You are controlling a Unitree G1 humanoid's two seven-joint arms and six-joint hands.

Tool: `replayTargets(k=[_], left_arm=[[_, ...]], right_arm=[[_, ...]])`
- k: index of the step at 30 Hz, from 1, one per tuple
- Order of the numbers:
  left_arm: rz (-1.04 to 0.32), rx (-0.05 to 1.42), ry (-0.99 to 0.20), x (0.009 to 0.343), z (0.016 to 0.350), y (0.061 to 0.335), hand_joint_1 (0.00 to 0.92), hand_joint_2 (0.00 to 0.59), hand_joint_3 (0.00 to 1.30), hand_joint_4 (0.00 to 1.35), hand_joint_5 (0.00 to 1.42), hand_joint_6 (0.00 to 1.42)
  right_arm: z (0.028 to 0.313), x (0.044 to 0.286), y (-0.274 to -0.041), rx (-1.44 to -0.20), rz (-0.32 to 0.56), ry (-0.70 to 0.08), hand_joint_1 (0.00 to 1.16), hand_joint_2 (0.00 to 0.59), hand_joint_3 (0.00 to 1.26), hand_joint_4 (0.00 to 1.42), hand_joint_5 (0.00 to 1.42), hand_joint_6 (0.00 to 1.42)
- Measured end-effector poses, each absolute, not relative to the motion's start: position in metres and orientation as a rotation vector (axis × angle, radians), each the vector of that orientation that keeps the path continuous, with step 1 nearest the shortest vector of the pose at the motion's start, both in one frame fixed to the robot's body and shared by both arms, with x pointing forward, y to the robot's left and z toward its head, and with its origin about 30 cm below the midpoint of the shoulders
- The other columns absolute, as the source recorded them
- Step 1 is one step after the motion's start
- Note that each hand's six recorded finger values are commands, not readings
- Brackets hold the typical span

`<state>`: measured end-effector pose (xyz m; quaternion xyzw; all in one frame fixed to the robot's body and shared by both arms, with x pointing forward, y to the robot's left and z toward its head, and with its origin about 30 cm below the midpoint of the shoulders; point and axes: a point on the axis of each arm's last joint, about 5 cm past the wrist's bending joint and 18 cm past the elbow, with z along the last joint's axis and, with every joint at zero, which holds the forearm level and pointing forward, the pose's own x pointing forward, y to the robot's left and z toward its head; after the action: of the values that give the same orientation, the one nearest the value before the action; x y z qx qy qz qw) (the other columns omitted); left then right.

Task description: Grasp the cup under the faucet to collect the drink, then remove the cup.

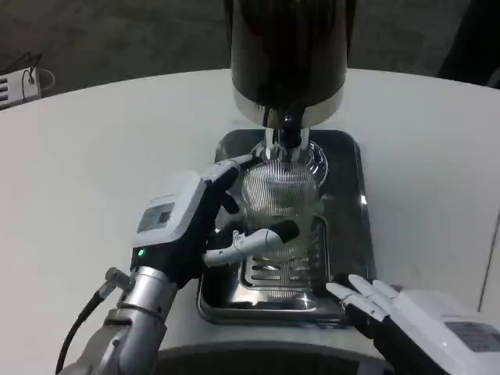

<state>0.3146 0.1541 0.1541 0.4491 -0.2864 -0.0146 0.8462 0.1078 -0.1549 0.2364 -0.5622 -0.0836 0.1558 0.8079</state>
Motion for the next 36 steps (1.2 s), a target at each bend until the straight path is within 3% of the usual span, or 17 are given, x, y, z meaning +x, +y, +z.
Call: replayTargets(k=[12, 15, 17, 21, 26, 29, 36], left_arm=[[-0.042, 0.838, -0.589, 0.298, 0.156, 0.175, 0.000, 0.021, 0.20, 0.17, 0.37, 0.74], [-0.014, 0.786, -0.606, 0.284, 0.157, 0.187, 0.000, 0.022, 0.21, 0.19, 0.34, 0.65], [-0.008, 0.733, -0.616, 0.273, 0.159, 0.195, 0.000, 0.024, 0.23, 0.20, 0.30, 0.51], [-0.012, 0.644, -0.642, 0.259, 0.167, 0.204, 0.000, 0.033, 0.24, 0.22, 0.30, 0.44], [-0.083, 0.529, -0.731, 0.248, 0.191, 0.208, 0.000, 0.064, 0.36, 0.37, 0.41, 0.50], [-0.199, 0.503, -0.776, 0.247, 0.207, 0.207, 0.000, 0.071, 0.38, 0.40, 0.44, 0.50], [-0.326, 0.489, -0.861, 0.250, 0.234, 0.199, 0.002, 0.066, 0.36, 0.38, 0.46, 0.53]], right_arm=[[0.237, 0.109, -0.153, -1.196, 0.338, -0.177, 0.53, 0.454, 0.11, 0.00, 0.00, 0.00], [0.238, 0.109, -0.153, -1.201, 0.336, -0.181, 0.52, 0.454, 0.12, 0.00, 0.00, 0.00], [0.238, 0.109, -0.153, -1.202, 0.333, -0.183, 0.52, 0.454, 0.12, 0.00, 0.00, 0.00], [0.239, 0.110, -0.153, -1.206, 0.331, -0.187, 0.52, 0.454, 0.12, 0.00, 0.00, 0.00], [0.240, 0.111, -0.152, -1.204, 0.330, -0.188, 0.52, 0.454, 0.13, 0.00, 0.00, 0.00], [0.240, 0.112, -0.150, -1.187, 0.335, -0.192, 0.52, 0.454, 0.13, 0.00, 0.00, 0.00], [0.244, 0.114, -0.145, -1.204, 0.308, -0.223, 0.52, 0.454, 0.13, 0.00, 0.00, 0.00]])
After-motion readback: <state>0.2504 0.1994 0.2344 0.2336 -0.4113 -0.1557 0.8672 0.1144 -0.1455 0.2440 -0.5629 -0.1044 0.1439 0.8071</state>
